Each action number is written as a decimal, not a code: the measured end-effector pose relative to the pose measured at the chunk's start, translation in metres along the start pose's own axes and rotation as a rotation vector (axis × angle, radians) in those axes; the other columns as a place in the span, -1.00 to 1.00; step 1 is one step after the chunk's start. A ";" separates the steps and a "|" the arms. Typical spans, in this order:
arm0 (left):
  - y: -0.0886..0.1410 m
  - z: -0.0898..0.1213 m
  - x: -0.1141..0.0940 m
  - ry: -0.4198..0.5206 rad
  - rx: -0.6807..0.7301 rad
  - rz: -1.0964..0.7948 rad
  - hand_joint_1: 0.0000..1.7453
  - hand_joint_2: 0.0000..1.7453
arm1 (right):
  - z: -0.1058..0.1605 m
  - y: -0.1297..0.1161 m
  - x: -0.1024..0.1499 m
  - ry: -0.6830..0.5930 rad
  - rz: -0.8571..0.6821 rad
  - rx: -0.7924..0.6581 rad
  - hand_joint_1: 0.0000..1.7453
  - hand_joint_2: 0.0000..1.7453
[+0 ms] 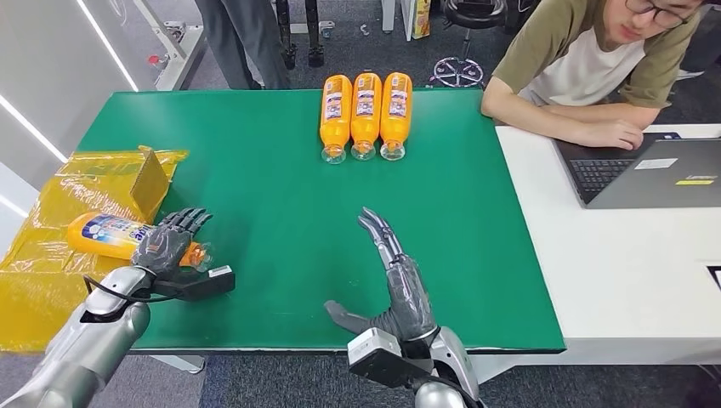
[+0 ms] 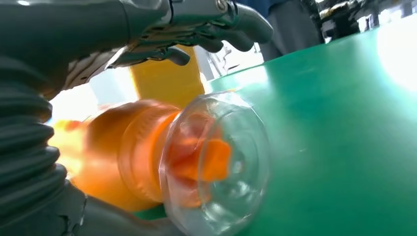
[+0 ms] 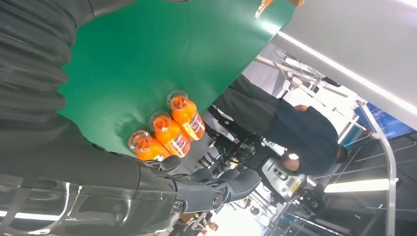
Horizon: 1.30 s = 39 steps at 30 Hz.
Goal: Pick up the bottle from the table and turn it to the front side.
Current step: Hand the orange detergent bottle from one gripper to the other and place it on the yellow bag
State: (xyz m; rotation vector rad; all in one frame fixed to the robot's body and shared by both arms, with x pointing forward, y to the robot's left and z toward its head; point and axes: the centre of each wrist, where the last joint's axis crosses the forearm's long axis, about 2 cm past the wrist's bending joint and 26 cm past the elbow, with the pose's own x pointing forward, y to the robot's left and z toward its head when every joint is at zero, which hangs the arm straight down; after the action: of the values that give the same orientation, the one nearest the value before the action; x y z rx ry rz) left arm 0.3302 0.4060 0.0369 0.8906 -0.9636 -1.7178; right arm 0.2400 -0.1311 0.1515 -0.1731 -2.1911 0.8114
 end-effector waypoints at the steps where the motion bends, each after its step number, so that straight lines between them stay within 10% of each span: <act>1: 0.001 -0.001 0.001 -0.009 0.011 0.019 -1.00 1.00 | 0.000 0.000 0.000 0.001 0.001 -0.002 -1.00 1.00; 11: 0.034 -0.010 0.068 -0.308 0.671 0.819 -1.00 1.00 | 0.009 0.001 0.002 0.041 -0.016 -0.039 -1.00 1.00; 21: 0.104 0.039 0.165 -0.593 1.130 1.068 -1.00 1.00 | 0.011 0.006 -0.003 0.045 -0.076 -0.024 -1.00 1.00; 39: 0.117 0.061 0.258 -0.637 1.172 1.415 -1.00 1.00 | 0.013 0.007 -0.005 0.064 -0.083 -0.075 -1.00 1.00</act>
State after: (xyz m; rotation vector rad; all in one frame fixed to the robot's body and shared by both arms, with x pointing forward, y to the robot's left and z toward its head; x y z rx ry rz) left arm 0.2447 0.1458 0.1319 0.0328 -2.3197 -0.0367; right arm 0.2332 -0.1344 0.1377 -0.1426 -2.1551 0.6702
